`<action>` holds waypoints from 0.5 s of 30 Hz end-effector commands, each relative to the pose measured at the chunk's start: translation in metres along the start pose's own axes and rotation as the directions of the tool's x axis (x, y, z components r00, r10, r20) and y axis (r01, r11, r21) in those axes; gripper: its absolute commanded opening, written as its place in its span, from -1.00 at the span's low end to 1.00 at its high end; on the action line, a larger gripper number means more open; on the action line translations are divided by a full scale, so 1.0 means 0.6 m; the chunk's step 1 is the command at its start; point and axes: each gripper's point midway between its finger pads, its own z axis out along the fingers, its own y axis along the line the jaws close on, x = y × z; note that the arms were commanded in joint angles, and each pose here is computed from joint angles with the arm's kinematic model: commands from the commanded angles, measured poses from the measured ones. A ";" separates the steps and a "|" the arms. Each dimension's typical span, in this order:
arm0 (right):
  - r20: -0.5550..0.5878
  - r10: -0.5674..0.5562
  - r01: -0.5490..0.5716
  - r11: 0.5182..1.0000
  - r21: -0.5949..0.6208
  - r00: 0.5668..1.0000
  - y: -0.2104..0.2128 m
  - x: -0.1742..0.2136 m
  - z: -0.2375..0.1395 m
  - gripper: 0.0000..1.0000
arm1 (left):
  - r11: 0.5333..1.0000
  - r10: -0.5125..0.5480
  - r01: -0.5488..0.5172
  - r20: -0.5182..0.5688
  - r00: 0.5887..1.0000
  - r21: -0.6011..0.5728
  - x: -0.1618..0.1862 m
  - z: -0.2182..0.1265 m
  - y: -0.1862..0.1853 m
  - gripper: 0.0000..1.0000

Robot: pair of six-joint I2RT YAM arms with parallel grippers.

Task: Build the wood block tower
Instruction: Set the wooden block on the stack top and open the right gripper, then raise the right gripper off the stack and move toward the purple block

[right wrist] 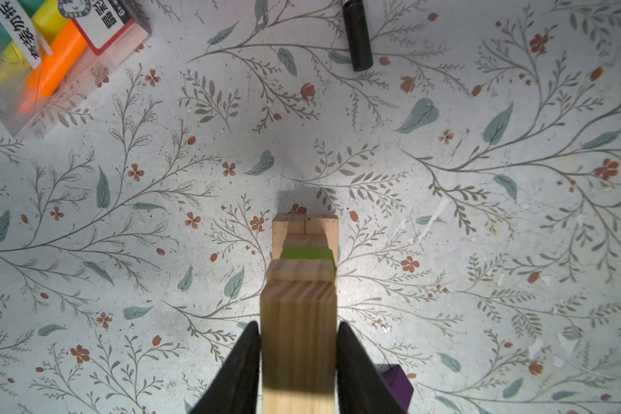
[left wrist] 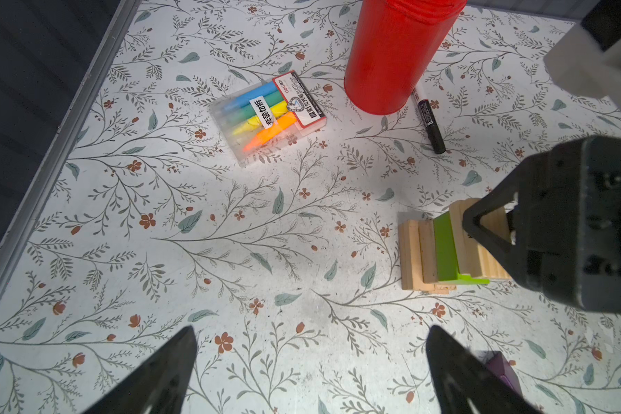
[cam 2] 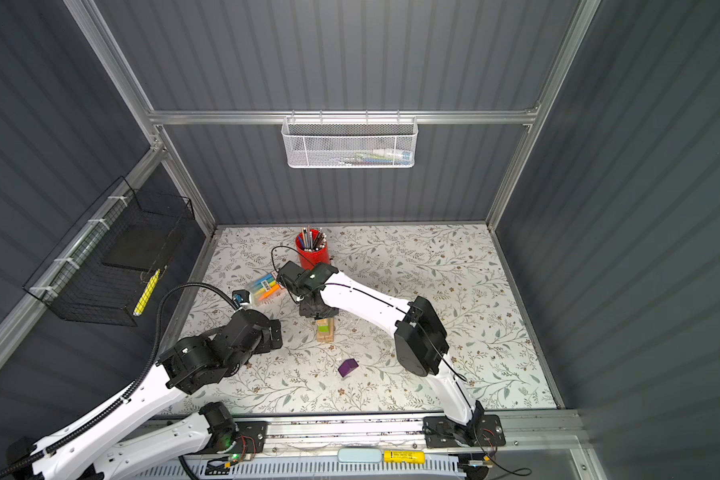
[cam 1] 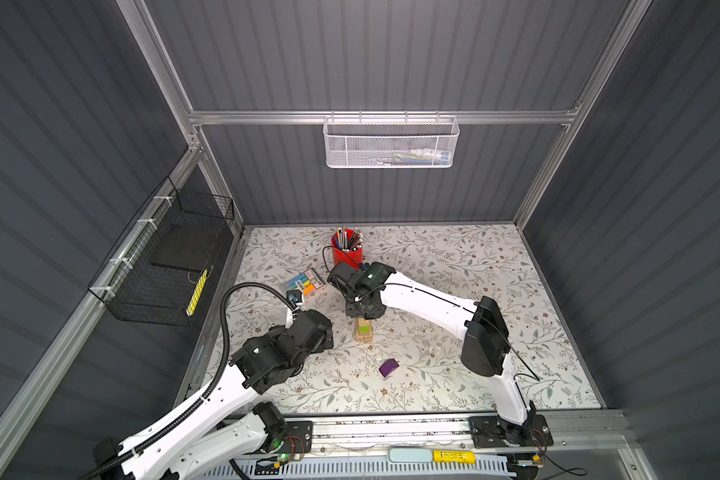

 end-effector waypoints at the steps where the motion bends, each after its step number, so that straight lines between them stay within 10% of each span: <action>1: 0.014 -0.018 0.018 1.000 0.007 1.000 0.000 -0.005 -0.013 -0.27 | 1.000 0.002 -0.002 0.003 1.000 -0.020 0.003 -0.003 0.011 0.99; 15: 0.017 -0.017 0.016 1.000 0.010 1.000 0.000 -0.012 -0.006 -0.30 | 1.000 0.004 -0.004 0.001 1.000 -0.021 0.004 -0.003 0.011 0.99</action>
